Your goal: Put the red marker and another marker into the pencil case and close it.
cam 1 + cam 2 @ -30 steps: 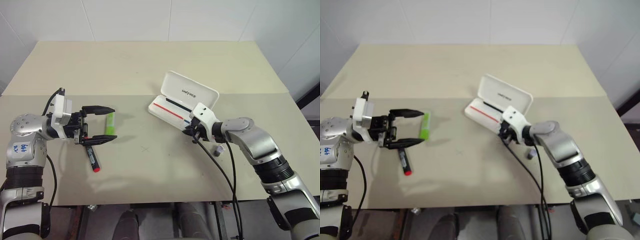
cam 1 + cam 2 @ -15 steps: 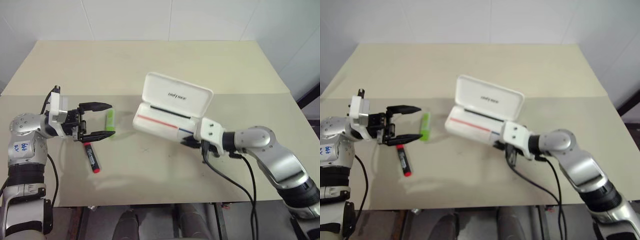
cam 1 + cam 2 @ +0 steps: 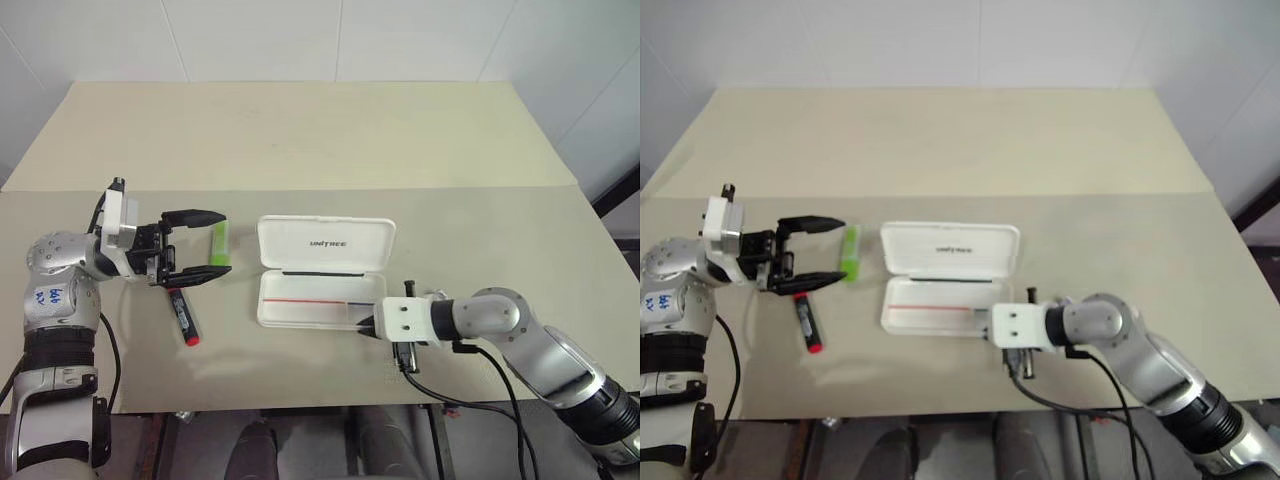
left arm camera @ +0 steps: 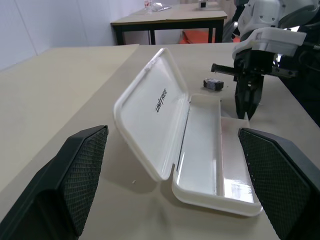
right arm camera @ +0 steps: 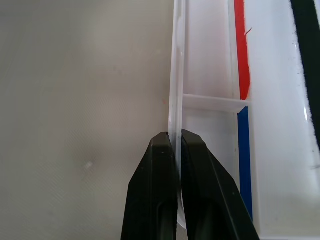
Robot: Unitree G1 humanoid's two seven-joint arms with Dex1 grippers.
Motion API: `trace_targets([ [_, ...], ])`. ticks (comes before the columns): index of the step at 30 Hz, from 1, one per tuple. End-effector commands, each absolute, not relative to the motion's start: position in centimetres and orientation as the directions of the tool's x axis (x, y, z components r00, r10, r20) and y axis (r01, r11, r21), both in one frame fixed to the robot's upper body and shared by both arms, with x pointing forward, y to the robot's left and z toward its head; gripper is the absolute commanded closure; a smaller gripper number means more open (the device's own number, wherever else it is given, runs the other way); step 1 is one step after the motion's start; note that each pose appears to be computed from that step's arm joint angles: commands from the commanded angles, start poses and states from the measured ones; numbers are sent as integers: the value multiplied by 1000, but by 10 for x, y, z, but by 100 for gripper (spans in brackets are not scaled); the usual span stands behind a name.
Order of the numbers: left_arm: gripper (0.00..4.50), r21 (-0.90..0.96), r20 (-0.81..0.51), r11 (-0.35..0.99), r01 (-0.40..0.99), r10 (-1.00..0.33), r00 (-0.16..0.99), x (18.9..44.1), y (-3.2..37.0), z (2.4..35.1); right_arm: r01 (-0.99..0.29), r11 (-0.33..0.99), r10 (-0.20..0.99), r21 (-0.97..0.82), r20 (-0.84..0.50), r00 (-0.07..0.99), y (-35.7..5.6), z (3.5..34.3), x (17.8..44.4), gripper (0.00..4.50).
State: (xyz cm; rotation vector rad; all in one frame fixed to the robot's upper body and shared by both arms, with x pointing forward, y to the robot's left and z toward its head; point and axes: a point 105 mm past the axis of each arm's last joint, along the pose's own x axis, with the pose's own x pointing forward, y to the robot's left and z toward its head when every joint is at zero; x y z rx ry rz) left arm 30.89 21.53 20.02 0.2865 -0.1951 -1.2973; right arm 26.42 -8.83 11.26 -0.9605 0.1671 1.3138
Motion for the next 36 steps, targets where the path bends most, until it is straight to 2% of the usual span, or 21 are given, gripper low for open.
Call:
trace_targets([
  [1,0,350,-18,272,896,-955,296,306,218,208,-841,-36,726,-540,-593,349,-92,114,274,420],
  [3,0,347,-18,287,893,-950,313,306,219,207,-837,-37,721,-546,-594,356,-94,113,277,368],
  [7,0,342,-14,331,880,-934,357,306,218,207,-833,-39,729,-552,-586,354,-96,115,277,224],
  [14,0,346,10,446,825,-881,472,306,214,214,-835,-34,784,-549,-533,319,-96,125,273,1],
  [22,0,314,22,571,758,-803,596,304,216,213,-864,-53,827,-500,-507,243,-97,128,260,1],
  [26,0,290,11,668,685,-718,696,309,224,208,-861,-70,839,-504,-497,223,-96,129,258,1],
  [32,0,226,-54,842,489,-490,870,310,238,192,-865,-63,833,-499,-503,229,-100,123,261,1],
  [36,0,202,-156,926,319,-291,944,303,249,173,-873,-49,829,-485,-507,235,-104,119,262,1],
])
